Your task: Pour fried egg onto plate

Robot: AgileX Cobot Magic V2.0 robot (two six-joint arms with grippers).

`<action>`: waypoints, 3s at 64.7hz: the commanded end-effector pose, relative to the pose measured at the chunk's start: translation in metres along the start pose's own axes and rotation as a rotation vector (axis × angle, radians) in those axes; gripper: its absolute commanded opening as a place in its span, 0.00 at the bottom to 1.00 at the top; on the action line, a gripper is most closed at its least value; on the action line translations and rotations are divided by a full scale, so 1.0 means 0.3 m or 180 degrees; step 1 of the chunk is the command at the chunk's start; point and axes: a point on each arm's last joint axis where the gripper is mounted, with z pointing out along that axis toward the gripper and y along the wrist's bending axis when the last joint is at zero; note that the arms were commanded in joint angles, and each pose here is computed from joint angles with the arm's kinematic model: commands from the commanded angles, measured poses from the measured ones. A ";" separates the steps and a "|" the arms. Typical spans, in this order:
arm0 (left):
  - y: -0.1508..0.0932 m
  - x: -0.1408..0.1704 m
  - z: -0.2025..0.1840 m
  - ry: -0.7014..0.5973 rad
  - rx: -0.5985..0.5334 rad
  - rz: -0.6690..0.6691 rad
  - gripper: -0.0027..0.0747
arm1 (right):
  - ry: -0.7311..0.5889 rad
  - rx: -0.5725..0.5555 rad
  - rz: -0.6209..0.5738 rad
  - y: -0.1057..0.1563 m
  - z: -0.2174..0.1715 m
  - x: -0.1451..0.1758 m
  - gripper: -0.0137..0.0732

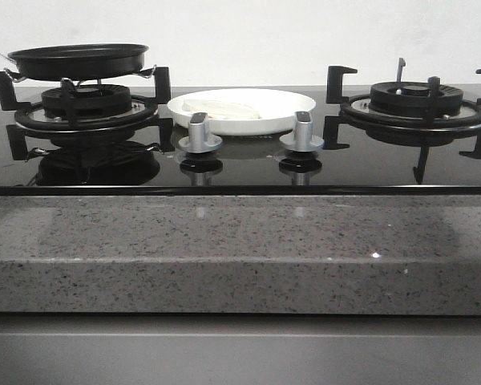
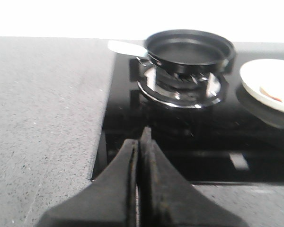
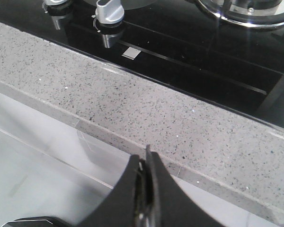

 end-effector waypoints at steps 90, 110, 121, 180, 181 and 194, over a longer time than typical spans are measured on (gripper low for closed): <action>0.017 0.261 0.013 -0.1134 0.0039 -0.0332 0.01 | -0.0238 0.0046 -0.0033 -0.003 -0.013 -0.039 0.08; 0.017 0.261 0.013 -0.1134 0.0039 -0.0332 0.01 | -0.0342 0.0157 0.0020 -0.012 0.012 0.011 0.08; 0.017 0.261 0.013 -0.1134 0.0039 -0.0332 0.01 | -0.1161 0.0551 0.0106 -0.045 0.061 0.069 0.08; 0.017 0.261 0.013 -0.1129 0.0039 -0.0332 0.01 | -0.1972 0.1136 0.0193 -0.089 0.186 0.306 0.08; 0.017 0.261 0.013 -0.1129 0.0039 -0.0332 0.01 | -0.1974 0.1136 0.0192 -0.089 0.186 0.306 0.08; 0.017 0.261 0.013 -0.1129 0.0039 -0.0332 0.01 | -0.2241 0.1159 0.0260 -0.092 0.170 0.287 0.08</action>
